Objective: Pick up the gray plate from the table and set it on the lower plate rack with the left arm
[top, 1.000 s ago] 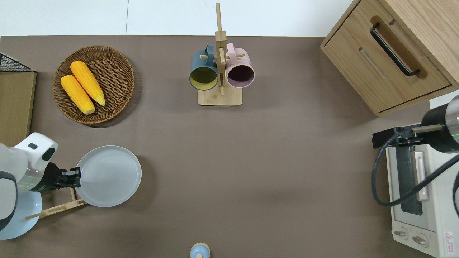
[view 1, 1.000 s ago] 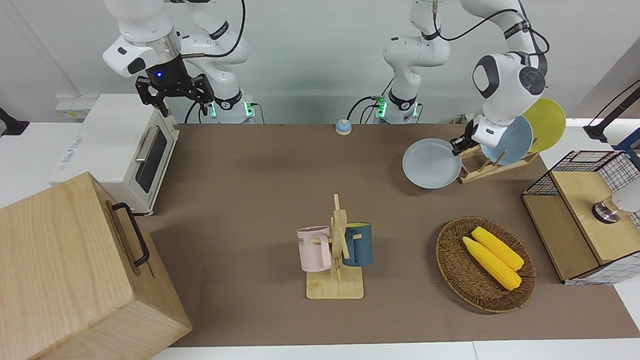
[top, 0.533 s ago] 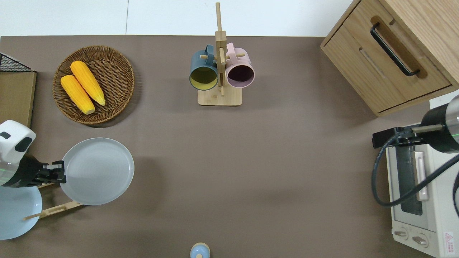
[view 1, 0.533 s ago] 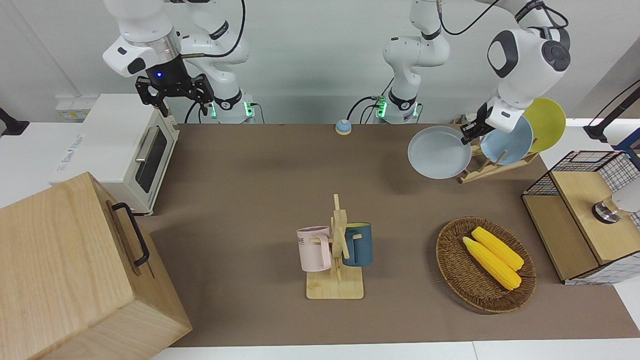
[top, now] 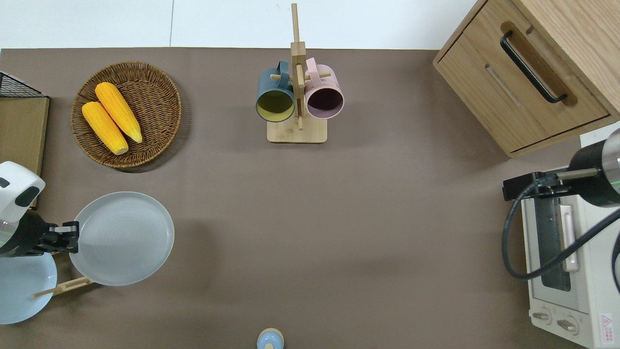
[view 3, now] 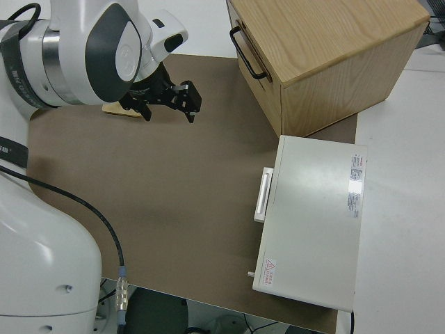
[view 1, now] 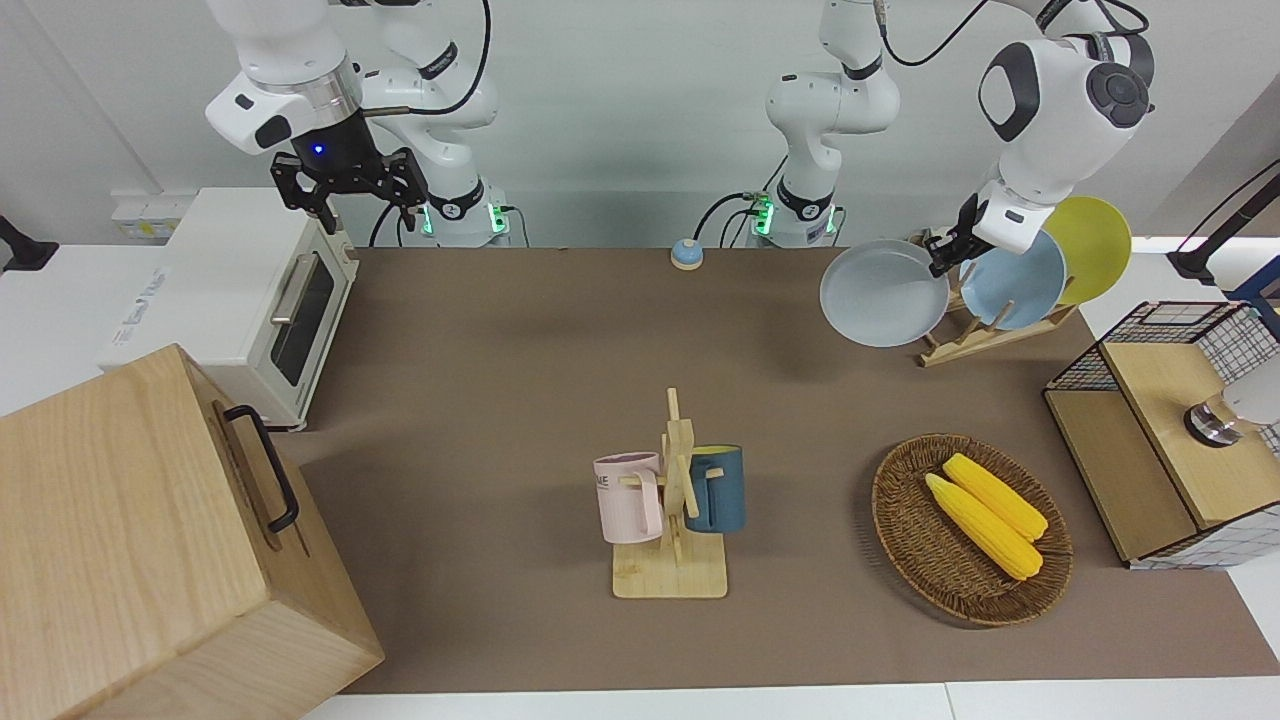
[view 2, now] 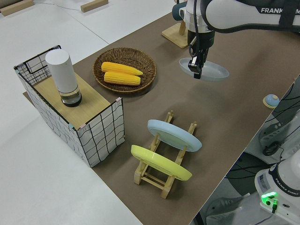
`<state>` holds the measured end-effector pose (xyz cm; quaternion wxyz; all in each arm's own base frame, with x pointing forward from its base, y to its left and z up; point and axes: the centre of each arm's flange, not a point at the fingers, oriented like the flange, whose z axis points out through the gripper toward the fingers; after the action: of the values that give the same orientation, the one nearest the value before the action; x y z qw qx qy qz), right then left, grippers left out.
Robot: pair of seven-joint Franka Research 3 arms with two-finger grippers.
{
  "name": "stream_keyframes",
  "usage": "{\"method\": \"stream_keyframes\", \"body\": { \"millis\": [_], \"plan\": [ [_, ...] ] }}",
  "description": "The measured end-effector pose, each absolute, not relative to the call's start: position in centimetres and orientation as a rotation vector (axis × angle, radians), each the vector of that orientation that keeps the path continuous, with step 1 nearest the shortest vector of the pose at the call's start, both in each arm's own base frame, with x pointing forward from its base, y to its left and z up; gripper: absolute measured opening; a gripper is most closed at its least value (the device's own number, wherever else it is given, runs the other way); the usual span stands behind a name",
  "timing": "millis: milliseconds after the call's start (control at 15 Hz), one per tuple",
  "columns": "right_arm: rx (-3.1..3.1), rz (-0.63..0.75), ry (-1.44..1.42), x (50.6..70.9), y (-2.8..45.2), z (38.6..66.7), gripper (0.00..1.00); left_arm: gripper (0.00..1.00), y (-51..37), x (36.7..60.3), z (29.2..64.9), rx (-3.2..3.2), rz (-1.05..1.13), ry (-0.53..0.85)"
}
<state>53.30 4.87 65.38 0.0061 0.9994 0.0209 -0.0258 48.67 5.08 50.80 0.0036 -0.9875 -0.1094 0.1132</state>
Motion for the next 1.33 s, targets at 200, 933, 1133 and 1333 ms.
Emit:
{"method": "stream_keyframes", "body": {
  "millis": [200, 933, 1133, 1333],
  "plan": [
    [3.128, -0.081, 0.065, 53.3, 4.9, 65.4, 0.99, 0.04, 5.4, 48.4, 51.9, -3.025, 0.378, -0.312],
    [3.128, -0.081, 0.065, 53.3, 4.9, 65.4, 0.99, 0.04, 7.8, 47.8, 55.3, -2.703, 0.351, -0.235],
    [3.128, -0.081, 0.065, 53.3, 4.9, 65.4, 0.99, 0.04, 8.6, 47.6, 55.6, -2.627, 0.354, -0.227],
    [3.128, -0.081, 0.065, 53.3, 4.9, 65.4, 0.99, 0.04, 8.8, 47.6, 55.9, -2.555, 0.353, -0.217]
  ]
}}
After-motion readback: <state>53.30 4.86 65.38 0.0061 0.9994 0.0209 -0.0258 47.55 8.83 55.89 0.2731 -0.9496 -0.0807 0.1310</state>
